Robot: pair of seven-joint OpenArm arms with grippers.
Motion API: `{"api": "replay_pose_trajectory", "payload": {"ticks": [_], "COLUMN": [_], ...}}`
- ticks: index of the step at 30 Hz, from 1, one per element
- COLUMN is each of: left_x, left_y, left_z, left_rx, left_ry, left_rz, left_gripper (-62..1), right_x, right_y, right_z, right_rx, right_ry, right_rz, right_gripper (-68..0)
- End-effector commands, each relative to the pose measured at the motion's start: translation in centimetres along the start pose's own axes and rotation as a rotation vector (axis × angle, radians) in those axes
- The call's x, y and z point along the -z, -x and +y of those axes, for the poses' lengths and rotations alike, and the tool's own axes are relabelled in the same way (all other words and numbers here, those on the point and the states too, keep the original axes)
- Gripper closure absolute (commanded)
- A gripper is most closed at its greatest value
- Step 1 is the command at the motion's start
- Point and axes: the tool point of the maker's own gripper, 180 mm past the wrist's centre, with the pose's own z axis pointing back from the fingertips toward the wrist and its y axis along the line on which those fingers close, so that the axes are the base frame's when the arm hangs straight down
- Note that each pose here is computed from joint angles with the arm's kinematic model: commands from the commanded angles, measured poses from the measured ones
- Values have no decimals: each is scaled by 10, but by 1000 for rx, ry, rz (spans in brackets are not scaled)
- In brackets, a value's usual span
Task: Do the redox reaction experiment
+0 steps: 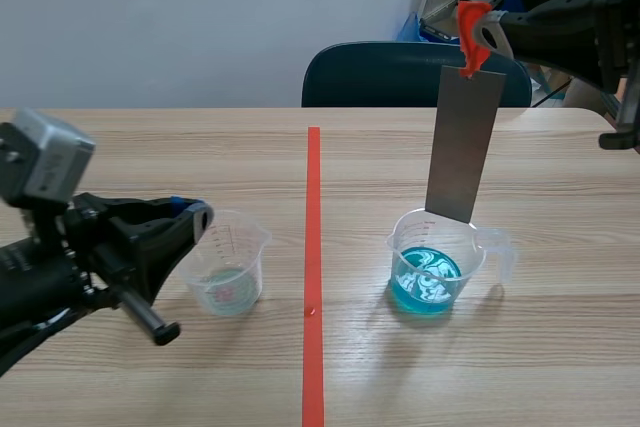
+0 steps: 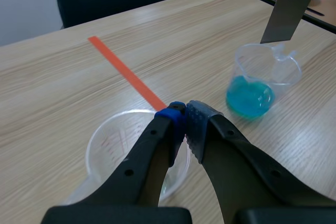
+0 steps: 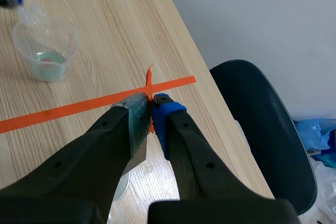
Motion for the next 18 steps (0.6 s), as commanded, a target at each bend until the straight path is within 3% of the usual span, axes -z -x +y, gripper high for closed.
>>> {"api": "replay_pose_trajectory", "payload": {"ticks": [1,5,12,18], "left_x": [11,42,93,125], "left_y": [-11,-2,10,12], "left_z": [-1,-5,-30,-44], "left_rx": [5,7,32,24], "left_ry": [14,54,143,172], "left_rz": [-45,-39,-21,-31], "left_gripper": [-23,-23,-23,-23], "right_x": [-3,-3,-3,-3], "right_y": [-9,-9,-9,-9], "right_z": [-5,-5,-5,-5], "right_rx": [-24,-24,-24,-24], "right_ry": [6,6,7,7], "right_rz": [-22,-22,-22,-22], "right_gripper": [-8,-8,-8,-8]}}
